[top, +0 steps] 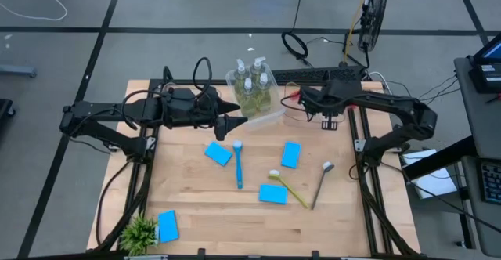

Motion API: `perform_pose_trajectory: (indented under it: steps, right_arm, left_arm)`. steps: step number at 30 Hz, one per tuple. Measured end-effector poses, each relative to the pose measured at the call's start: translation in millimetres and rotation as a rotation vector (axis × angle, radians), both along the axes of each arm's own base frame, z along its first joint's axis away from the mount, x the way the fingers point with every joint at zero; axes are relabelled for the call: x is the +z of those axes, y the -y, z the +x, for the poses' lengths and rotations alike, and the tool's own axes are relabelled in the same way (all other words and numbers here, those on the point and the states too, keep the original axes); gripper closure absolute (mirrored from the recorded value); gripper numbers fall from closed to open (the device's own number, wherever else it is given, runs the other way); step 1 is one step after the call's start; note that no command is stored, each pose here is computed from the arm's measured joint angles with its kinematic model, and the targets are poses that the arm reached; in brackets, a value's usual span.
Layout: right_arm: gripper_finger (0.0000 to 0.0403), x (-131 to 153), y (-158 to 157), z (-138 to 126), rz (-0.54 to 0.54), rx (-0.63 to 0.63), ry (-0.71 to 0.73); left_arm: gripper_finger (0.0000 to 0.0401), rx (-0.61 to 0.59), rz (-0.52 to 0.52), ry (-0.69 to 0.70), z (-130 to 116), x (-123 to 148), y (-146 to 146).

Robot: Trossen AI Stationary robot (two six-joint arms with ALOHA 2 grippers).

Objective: Pick & Place Kitchen Sink Supplies
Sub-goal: Put the red dish brush into the right transparent bin

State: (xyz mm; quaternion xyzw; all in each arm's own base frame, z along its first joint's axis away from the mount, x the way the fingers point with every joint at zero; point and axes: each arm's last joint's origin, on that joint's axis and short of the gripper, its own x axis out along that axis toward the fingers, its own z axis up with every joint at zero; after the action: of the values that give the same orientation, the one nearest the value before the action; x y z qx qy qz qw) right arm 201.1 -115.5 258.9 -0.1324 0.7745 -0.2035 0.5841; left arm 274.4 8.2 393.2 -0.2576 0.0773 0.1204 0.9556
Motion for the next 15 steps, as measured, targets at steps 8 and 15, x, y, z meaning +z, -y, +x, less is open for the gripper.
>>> perform_pose_trajectory:
  steps: [8,15]
  right_arm:
    - [0.0353,-12.7,14.5,-3.0,0.066,-0.019,-0.115]
    - [0.0348,-20.5,19.2,4.8,0.081,0.041,-0.128]
  left_arm:
    - [0.0080,-0.002,0.014,-0.004,0.0,-0.2,0.0]
    - [0.0084,-0.004,0.023,-0.012,-0.2,-0.7,0.0]
